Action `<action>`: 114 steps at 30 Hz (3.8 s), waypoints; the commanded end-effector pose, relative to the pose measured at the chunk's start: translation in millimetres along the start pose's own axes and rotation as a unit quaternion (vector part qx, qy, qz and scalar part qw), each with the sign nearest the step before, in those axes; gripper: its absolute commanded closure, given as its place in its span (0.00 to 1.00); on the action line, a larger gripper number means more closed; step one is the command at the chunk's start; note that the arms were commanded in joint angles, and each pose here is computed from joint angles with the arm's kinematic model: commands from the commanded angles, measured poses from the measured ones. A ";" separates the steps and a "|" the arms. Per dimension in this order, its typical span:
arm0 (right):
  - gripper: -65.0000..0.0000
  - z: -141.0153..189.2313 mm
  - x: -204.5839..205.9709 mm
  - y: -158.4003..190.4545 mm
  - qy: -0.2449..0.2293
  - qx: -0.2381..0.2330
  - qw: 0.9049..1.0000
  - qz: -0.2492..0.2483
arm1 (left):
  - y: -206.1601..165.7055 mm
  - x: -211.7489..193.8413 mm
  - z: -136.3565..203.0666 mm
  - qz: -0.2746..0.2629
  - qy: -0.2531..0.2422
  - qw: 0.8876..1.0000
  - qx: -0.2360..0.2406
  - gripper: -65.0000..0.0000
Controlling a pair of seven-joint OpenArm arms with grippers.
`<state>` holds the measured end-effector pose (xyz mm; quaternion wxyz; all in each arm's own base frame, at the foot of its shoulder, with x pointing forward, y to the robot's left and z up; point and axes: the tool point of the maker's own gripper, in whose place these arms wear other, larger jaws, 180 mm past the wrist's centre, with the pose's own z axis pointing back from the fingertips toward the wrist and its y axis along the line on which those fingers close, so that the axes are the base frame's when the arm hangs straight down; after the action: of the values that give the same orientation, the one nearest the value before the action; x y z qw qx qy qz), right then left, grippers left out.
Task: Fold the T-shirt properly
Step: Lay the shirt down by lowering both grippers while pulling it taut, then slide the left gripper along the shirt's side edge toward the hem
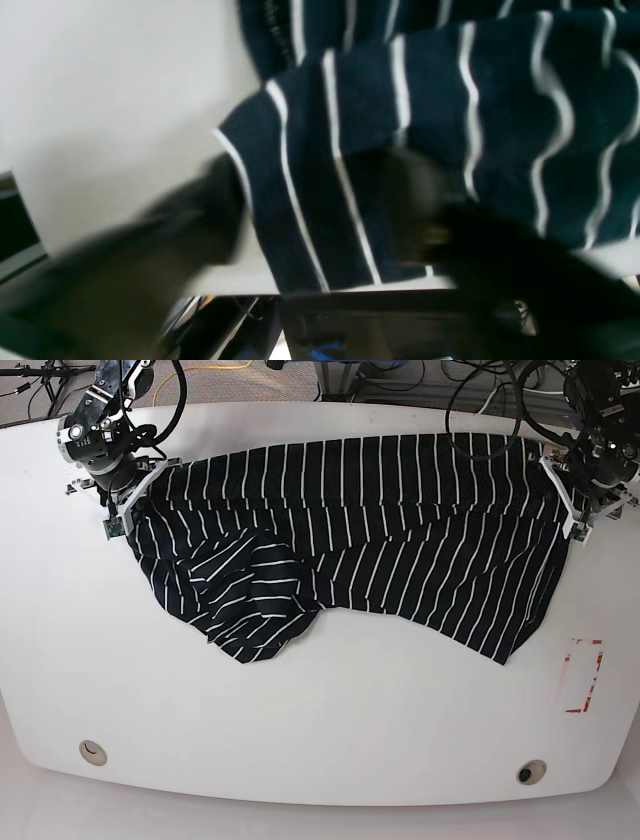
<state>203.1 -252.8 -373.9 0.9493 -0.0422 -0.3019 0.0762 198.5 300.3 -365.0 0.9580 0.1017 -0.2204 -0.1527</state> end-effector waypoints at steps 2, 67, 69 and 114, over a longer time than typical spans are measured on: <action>1.00 4.3 13.6 -6.6 -0.023 -0.011 1.000 0.002 | 7.0 11.9 4.7 -0.006 -0.019 1.000 0.009 0.28; 1.00 3.1 30.6 -9.8 -0.043 -0.016 0.999 0.000 | 55.3 157.8 -83.4 0.172 -0.112 0.970 -0.130 0.37; 1.00 3.1 30.6 -9.8 -0.043 -0.016 0.999 0.000 | 55.9 161.4 -72.1 0.152 -0.117 0.974 -0.118 0.39; 1.00 2.4 38.0 -10.6 -0.052 -0.016 0.999 -0.001 | -6.3 67.1 -39.8 0.004 -0.019 0.995 -0.100 0.39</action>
<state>225.3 -254.2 -360.9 0.9401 -0.0474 -0.3297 0.0726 264.3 271.3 -386.9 0.9639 -0.0091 -0.2069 -0.1676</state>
